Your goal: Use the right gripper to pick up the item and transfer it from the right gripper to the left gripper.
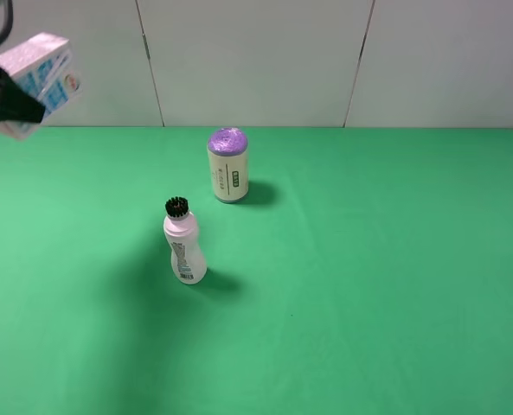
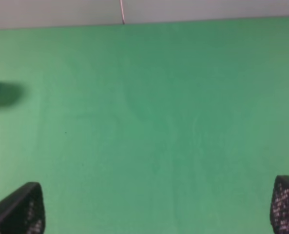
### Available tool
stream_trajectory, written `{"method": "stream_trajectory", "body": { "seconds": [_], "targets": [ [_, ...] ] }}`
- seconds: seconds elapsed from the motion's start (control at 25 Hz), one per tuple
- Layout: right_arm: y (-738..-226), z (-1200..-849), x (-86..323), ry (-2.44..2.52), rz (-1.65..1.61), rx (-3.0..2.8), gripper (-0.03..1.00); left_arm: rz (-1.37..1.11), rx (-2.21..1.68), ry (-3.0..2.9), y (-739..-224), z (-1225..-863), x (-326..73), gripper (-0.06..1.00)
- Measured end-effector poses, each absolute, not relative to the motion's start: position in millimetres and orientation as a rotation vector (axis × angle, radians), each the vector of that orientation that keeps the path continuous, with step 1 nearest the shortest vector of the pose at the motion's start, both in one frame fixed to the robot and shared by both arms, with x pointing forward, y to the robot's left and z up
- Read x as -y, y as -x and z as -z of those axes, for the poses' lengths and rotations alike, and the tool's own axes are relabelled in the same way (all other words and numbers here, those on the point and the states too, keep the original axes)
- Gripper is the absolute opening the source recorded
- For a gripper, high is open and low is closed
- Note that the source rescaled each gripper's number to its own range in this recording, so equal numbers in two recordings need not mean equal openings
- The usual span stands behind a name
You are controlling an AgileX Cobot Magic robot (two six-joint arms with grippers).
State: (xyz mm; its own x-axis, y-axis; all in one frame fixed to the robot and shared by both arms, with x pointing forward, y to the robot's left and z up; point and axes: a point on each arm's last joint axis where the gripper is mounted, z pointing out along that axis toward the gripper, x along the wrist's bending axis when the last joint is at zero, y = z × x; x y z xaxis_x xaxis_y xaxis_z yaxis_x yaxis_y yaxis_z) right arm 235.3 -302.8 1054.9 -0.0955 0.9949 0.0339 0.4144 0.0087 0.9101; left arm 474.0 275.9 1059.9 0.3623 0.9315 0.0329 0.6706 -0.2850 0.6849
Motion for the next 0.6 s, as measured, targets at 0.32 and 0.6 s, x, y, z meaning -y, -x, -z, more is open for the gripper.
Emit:
{"method": "stream_trajectory", "body": {
  "seconds": [0.32, 0.6],
  "targets": [
    [-235, -1055, 303, -1.479, -1.061, -1.593, 1.0, -0.617, -1.495, -2.027, -465, -1012, -286, 0.0],
    [-235, -1055, 303, -1.479, -1.061, -1.593, 1.0, -0.461, -1.632, -2.028, -483, -967, -279, 0.0]
  ]
}}
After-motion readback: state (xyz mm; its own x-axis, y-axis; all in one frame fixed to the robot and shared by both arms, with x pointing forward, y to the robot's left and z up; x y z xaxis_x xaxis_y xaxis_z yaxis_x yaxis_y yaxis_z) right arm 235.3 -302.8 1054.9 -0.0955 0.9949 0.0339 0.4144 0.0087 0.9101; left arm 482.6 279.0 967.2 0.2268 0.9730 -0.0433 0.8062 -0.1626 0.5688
